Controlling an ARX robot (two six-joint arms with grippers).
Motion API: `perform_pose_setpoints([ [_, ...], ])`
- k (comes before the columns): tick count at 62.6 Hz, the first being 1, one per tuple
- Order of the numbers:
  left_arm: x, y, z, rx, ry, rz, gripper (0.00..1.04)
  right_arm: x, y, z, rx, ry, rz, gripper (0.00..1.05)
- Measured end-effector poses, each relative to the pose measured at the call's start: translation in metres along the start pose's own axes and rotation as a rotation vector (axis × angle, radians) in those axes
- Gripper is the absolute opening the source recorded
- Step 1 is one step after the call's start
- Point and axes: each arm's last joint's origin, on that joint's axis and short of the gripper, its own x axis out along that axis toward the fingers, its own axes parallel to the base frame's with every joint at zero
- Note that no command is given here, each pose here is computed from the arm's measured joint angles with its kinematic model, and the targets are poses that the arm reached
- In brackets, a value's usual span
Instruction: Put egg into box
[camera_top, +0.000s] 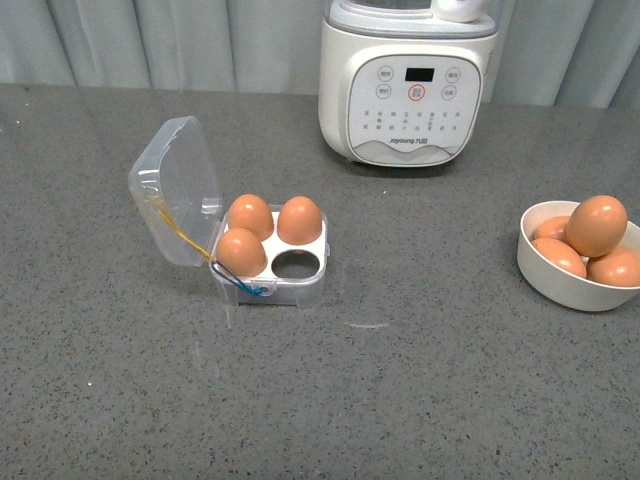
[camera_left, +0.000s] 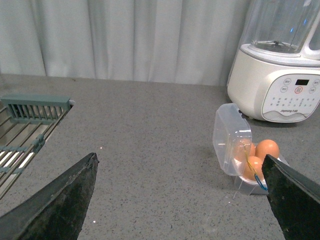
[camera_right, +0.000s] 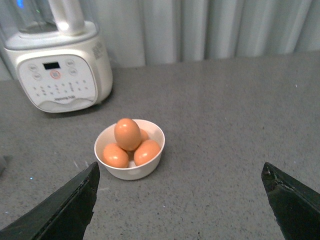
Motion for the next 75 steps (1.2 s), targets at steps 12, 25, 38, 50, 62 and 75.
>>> perform_pose_setpoints([
  [12, 0.0, 0.0, 0.0, 0.0, 0.0, -0.001, 0.98, 0.031, -0.005, 0.009, 0.003, 0.059, 0.062, 0.95],
  [25, 0.0, 0.0, 0.0, 0.0, 0.0, -0.001, 0.98, 0.067, -0.008, 0.013, -0.033, 0.163, 0.156, 0.95],
  [38, 0.0, 0.0, 0.0, 0.0, 0.0, -0.001, 0.98, 0.085, -0.006, 0.006, -0.041, 0.245, 0.229, 0.95],
  [50, 0.0, 0.0, 0.0, 0.0, 0.0, -0.001, 0.98, 0.108, -0.008, 0.005, -0.047, 0.278, 0.259, 0.95],
  [62, 0.0, 0.0, 0.0, 0.0, 0.0, -0.001, 0.98, 0.136, -0.011, 0.002, -0.051, 0.303, 0.285, 0.95],
  [75, 0.0, 0.0, 0.0, 0.0, 0.0, -0.001, 0.98, 0.162, -0.006, -0.003, -0.074, 0.347, 0.344, 0.95],
])
